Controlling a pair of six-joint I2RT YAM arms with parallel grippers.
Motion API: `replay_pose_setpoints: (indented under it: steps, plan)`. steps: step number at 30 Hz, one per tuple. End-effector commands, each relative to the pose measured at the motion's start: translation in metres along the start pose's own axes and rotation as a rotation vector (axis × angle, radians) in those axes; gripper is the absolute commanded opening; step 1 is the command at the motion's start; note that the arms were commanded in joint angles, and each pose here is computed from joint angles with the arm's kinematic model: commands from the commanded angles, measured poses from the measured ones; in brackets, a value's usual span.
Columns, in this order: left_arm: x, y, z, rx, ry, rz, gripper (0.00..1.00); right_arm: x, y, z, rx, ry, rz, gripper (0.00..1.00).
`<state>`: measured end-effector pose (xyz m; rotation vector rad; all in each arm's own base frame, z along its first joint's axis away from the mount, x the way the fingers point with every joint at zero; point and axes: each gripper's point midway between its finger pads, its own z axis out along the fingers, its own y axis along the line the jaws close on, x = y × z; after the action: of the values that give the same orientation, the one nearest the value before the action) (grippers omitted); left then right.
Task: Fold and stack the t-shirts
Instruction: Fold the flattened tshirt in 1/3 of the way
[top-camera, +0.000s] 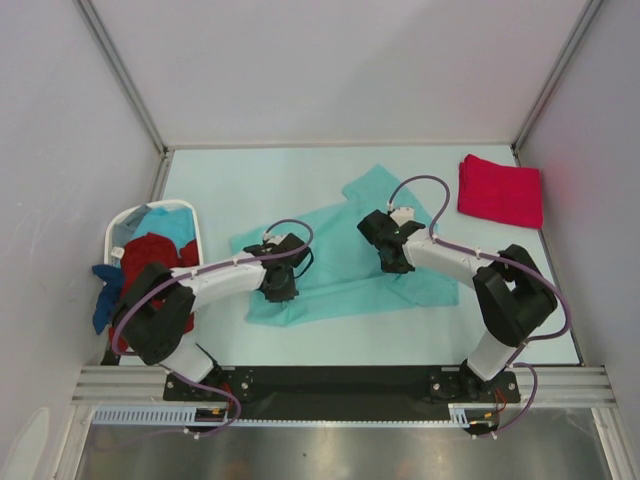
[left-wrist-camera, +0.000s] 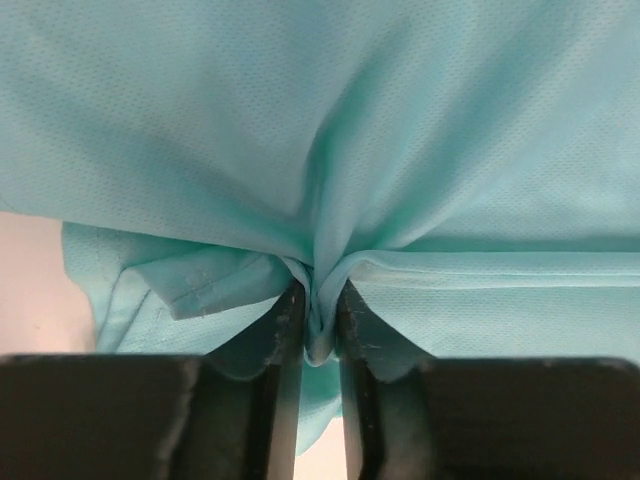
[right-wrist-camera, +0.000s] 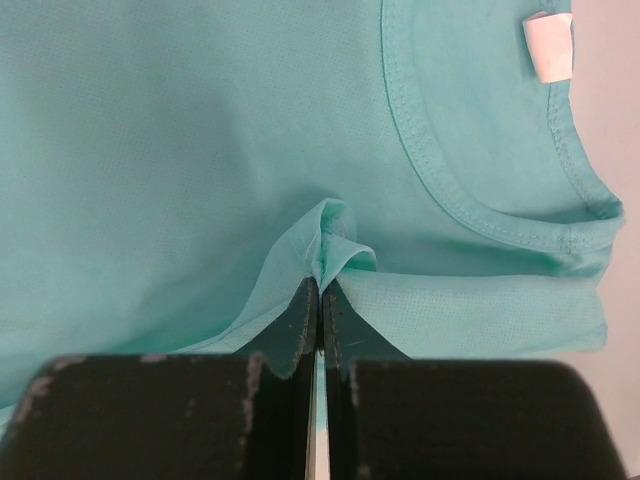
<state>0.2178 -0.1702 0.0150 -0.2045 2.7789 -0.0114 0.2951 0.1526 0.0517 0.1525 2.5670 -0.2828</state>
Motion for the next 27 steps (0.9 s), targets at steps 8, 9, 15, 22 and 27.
replay_pose_setpoints:
  steps: [8, 9, 15, 22, 27]
  plan:
    - [-0.016, -0.001, -0.041, -0.012, -0.104, 0.036, 0.90, -0.018, -0.005, -0.017, -0.006, -0.063, 0.022, 0.00]
    - [-0.017, -0.002, -0.044, -0.008, -0.112, 0.035, 0.93, -0.013, -0.007, -0.015, 0.000, -0.054, 0.016, 0.00]
    - [-0.009, -0.003, -0.040, -0.018, -0.081, 0.045, 0.98, -0.003, -0.010, -0.011, 0.003, -0.037, 0.016, 0.00]
    - [0.018, 0.009, -0.028, -0.055, -0.009, 0.020, 0.90, 0.001, -0.016, -0.010, 0.013, -0.036, 0.005, 0.00]
    - [0.032, 0.023, -0.030, -0.063, 0.011, -0.014, 0.90, 0.008, -0.020, -0.006, 0.015, -0.025, 0.003, 0.00]
